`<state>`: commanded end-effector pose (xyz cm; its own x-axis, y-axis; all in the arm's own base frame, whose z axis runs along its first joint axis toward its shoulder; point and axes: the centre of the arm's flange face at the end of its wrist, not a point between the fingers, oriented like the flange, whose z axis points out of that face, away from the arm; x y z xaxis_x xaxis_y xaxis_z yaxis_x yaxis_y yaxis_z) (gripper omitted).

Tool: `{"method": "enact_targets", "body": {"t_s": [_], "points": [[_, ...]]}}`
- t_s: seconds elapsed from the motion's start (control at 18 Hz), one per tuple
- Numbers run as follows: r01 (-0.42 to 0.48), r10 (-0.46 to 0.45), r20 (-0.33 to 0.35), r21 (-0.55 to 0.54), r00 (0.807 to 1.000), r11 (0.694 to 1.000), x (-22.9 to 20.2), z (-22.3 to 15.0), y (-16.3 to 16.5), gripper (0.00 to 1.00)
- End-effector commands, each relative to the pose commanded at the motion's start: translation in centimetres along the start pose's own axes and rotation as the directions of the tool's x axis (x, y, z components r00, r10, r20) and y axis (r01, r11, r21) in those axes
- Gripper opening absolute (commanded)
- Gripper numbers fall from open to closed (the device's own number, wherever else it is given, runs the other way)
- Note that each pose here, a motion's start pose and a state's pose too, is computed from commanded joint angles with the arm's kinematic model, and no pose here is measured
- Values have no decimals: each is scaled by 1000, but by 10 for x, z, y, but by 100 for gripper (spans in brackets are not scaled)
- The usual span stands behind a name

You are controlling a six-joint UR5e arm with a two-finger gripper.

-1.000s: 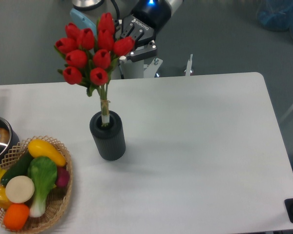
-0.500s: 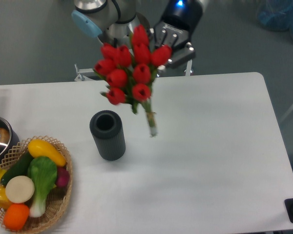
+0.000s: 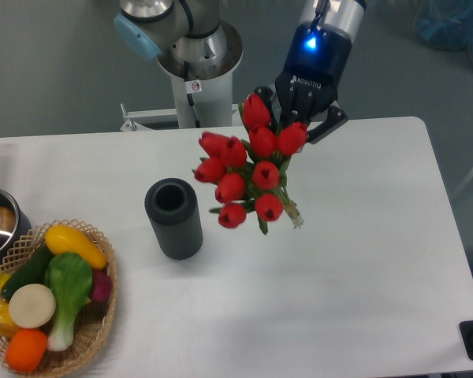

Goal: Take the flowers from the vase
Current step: 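Carry the tulip bunch away from the vase and lower it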

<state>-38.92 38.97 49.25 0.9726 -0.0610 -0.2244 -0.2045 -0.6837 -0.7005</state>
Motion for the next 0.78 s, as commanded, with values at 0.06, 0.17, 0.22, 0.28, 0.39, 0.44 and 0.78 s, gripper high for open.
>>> {"method": "enact_targets", "body": {"t_s": [0.06, 0.17, 0.22, 0.28, 0.39, 0.44, 0.78], "points": [[-13, 13, 10, -53, 1000, 999, 5, 6, -1, 0], [-32, 31, -7, -180, 999, 983, 16, 33, 0, 0], [-45, 39, -29, -241, 999, 969, 23, 54, 3, 0], [-70, 61, -37, -305, 997, 950, 31, 70, 3, 0], [-110, 100, -46, -384, 994, 917, 40, 91, -4, 0], [-114, 105, -46, -393, 993, 913, 37, 93, -7, 0], [-128, 95, -87, -556, 992, 821, 6, 144, 2, 1]]}}
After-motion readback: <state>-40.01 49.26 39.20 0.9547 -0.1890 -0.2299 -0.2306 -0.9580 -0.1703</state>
